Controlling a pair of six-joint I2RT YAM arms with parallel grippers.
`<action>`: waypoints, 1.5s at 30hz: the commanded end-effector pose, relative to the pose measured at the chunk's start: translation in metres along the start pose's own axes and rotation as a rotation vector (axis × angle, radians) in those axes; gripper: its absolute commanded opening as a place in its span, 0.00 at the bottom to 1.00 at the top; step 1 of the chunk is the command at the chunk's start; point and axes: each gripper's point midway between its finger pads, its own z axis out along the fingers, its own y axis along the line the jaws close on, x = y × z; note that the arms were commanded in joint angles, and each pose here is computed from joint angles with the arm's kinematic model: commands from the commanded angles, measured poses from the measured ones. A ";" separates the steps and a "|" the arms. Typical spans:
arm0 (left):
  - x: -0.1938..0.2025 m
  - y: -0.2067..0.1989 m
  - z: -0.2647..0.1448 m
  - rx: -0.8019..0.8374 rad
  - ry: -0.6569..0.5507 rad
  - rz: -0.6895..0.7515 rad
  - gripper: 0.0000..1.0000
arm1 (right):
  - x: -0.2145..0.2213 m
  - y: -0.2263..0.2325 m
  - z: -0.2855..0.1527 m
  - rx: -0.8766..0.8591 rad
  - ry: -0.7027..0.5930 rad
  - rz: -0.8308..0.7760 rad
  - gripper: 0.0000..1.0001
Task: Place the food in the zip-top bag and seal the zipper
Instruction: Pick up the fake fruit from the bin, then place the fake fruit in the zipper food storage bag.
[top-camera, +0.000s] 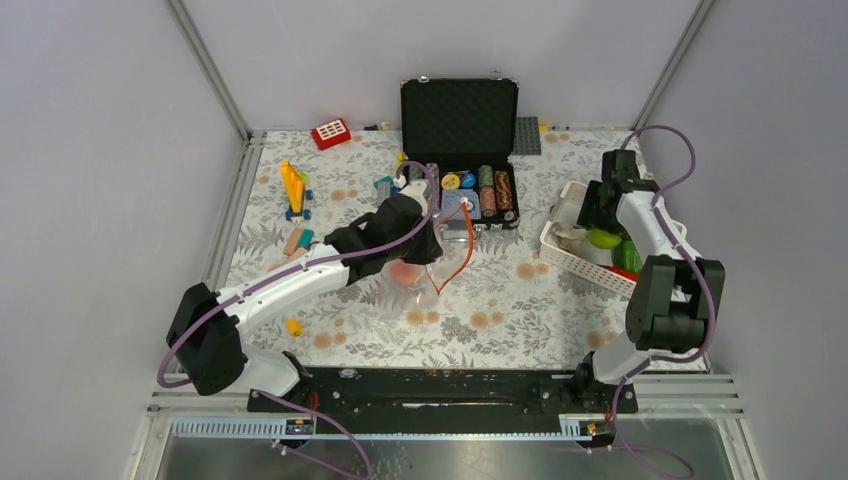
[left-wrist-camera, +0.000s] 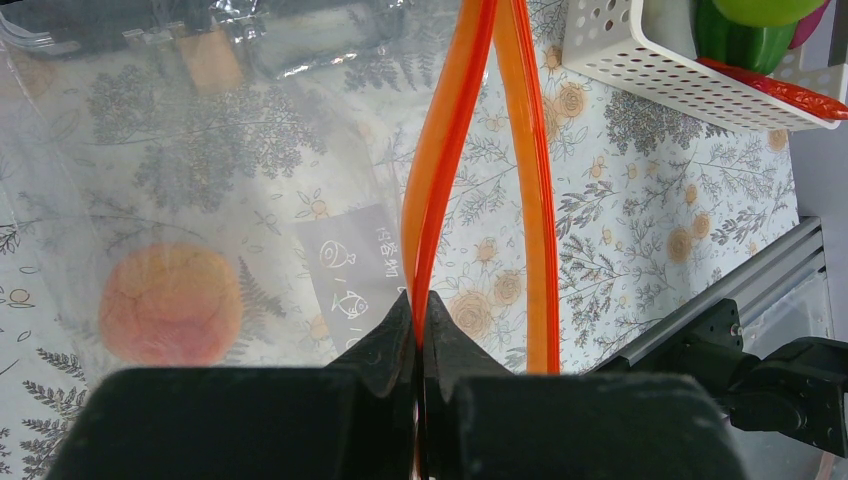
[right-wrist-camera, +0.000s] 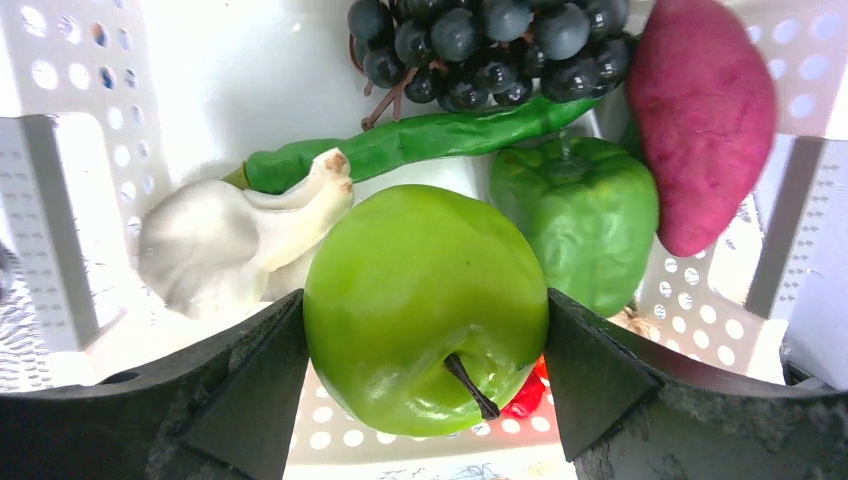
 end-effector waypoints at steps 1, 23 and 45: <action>-0.014 -0.010 -0.004 0.046 -0.043 0.009 0.00 | -0.013 -0.014 -0.030 0.019 -0.073 0.088 0.66; -0.023 -0.014 -0.007 0.040 -0.061 0.007 0.00 | 0.053 0.194 -0.260 -1.271 -0.227 -0.120 0.54; -0.030 -0.019 -0.019 0.067 -0.093 0.002 0.00 | 0.087 0.256 -0.229 -1.066 -0.143 -0.182 0.85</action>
